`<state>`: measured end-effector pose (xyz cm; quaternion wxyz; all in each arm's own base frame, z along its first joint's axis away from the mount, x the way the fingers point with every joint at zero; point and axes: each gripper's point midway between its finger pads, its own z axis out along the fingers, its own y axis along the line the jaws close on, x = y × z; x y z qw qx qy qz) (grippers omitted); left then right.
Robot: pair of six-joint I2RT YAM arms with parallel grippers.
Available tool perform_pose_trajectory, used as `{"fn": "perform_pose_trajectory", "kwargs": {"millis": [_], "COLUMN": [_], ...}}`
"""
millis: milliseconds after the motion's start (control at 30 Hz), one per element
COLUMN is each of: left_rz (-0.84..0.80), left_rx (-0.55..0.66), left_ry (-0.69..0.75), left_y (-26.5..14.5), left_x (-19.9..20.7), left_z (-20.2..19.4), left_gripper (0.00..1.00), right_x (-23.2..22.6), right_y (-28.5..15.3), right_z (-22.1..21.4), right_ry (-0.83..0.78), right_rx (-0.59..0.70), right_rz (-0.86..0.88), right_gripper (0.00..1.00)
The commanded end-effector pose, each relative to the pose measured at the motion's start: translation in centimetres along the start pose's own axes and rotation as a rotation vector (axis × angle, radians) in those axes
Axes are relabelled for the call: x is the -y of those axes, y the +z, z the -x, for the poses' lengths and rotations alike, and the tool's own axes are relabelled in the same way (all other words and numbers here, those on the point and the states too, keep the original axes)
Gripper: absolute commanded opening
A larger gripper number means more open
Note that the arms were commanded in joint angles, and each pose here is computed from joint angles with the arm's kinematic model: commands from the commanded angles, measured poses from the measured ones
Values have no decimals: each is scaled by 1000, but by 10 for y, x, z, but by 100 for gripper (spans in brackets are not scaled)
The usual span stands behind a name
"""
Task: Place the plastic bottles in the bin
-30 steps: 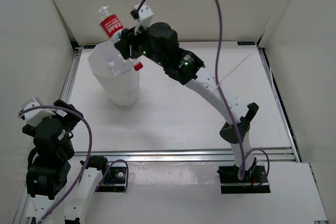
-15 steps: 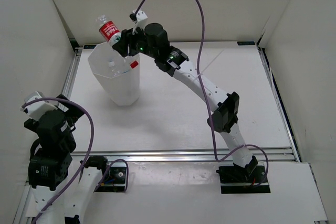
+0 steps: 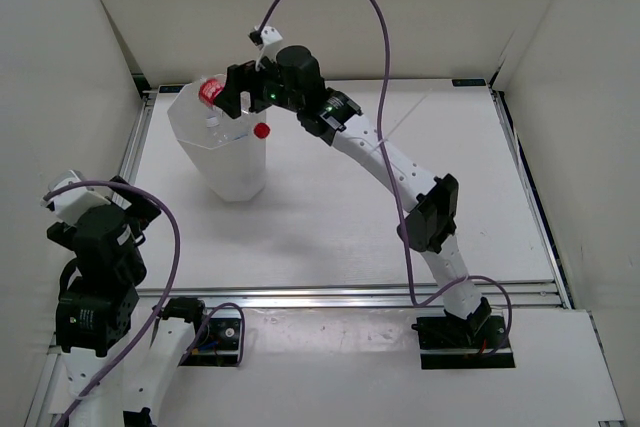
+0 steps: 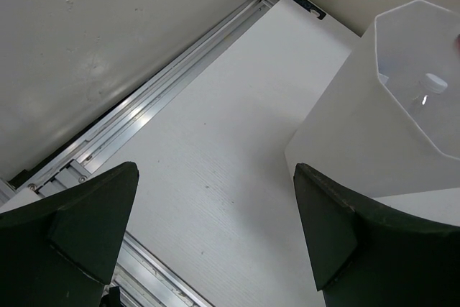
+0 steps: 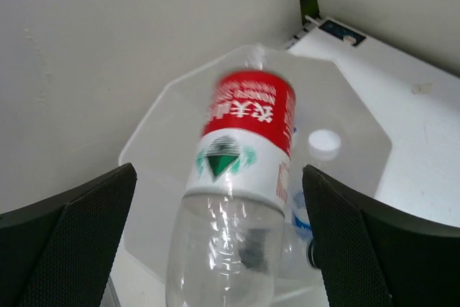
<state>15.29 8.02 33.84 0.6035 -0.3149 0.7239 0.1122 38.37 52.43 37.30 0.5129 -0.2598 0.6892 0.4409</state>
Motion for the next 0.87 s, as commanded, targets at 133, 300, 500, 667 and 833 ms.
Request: {"fn": "perform_pose_trajectory", "kwargs": {"millis": [133,300,500,667,833], "left_rz": [16,16,29,86,253], "left_rx": [20,20,13,17,61], "left_ry": [0,0,10,-42,-116], "left_y": [4,5,6,11,34], "left_x": [1,2,-5,-17,-32], "left_z": [5,4,-8,-26,-49], "left_gripper": [100,100,100,100,100], "right_x": [19,73,114,129,139], "right_y": [-55,-110,-204,-254,-282], "right_z": [50,77,12,-49,-68], "right_ry": [-8,139,380,379,384], "right_rx": [41,56,-220,-291,-363], "right_rz": [-130,-371,-383,-486,-563], "right_gripper": [100,100,100,100,100]}}
